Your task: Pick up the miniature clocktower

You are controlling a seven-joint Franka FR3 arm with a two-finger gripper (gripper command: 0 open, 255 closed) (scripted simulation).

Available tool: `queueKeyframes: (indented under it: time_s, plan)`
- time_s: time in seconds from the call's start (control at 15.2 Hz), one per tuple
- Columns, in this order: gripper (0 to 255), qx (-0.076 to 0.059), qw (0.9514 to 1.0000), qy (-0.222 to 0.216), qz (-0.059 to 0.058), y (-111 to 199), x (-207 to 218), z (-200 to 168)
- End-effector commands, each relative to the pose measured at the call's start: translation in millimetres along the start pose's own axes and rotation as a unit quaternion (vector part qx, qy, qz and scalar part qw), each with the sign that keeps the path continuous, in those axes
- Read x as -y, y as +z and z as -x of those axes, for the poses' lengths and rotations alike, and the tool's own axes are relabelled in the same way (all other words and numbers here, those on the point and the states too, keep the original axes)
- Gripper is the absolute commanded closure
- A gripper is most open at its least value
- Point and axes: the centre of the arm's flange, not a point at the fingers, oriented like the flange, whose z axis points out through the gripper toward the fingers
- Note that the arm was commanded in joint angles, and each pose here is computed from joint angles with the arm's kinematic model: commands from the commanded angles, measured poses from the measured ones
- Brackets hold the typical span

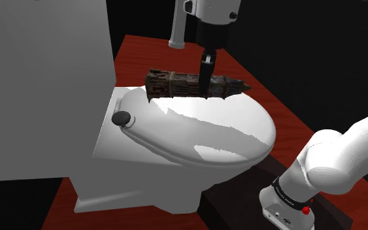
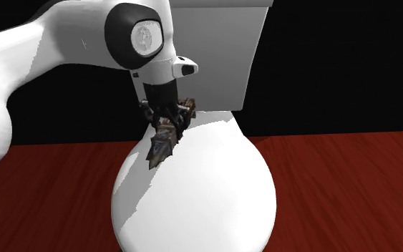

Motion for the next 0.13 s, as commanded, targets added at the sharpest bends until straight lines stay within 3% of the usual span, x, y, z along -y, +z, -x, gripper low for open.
queueKeyframes:
  time_s: [0.0,0.07]
  plan:
    - [255,0.0,1.0,0.0,0.0,-5.7,-1.9,0.6]
    - [255,0.0,1.0,0.0,0.0,-5.7,-1.9,0.5]
